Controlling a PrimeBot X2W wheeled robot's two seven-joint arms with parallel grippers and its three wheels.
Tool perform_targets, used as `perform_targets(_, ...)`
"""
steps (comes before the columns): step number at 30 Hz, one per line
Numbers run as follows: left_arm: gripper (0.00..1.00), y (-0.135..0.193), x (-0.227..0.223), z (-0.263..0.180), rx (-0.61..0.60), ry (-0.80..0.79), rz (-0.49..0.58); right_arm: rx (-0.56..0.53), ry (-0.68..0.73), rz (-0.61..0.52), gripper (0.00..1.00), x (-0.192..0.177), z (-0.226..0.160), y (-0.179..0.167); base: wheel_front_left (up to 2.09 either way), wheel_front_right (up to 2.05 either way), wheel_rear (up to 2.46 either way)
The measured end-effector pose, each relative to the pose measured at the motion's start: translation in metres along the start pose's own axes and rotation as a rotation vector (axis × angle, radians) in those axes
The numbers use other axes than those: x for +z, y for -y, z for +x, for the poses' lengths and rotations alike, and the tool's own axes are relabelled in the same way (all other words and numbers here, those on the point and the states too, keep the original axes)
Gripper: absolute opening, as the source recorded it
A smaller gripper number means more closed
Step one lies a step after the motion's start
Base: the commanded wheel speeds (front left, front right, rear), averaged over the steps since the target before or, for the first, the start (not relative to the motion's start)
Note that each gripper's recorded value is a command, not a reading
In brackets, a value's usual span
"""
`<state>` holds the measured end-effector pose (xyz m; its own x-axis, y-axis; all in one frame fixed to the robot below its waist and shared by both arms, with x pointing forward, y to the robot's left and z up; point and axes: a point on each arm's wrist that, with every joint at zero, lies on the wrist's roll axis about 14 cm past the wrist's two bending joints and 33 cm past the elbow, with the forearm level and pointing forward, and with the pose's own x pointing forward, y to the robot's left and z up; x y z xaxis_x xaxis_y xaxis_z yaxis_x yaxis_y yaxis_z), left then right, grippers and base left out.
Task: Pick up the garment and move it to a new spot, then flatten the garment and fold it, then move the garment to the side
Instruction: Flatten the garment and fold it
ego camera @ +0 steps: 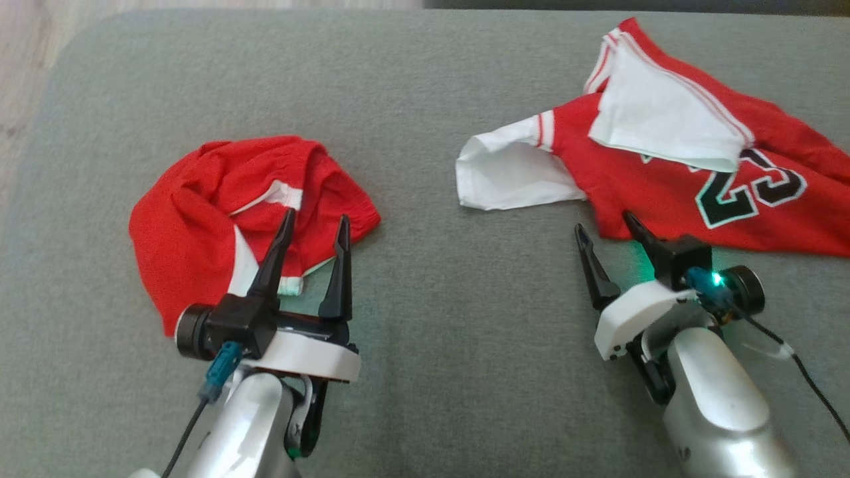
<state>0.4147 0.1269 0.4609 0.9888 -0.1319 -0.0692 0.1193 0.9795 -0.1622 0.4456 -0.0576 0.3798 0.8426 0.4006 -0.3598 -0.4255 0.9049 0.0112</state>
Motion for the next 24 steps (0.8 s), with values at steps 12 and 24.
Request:
perform_targets(12, 1.00, 0.004, 0.005, 0.003, -0.005, 0.015, -0.004, -0.132, 0.047, 0.021, 0.00, 0.007, -0.007, 0.044, 0.00, 0.00, 0.00)
perform_targets(24, 1.00, 0.035, 0.020, -0.006, -0.083, 0.059, -0.012, -0.506, 0.267, -0.187, 0.00, 0.070, -0.118, 0.141, 0.00, 0.00, 0.00)
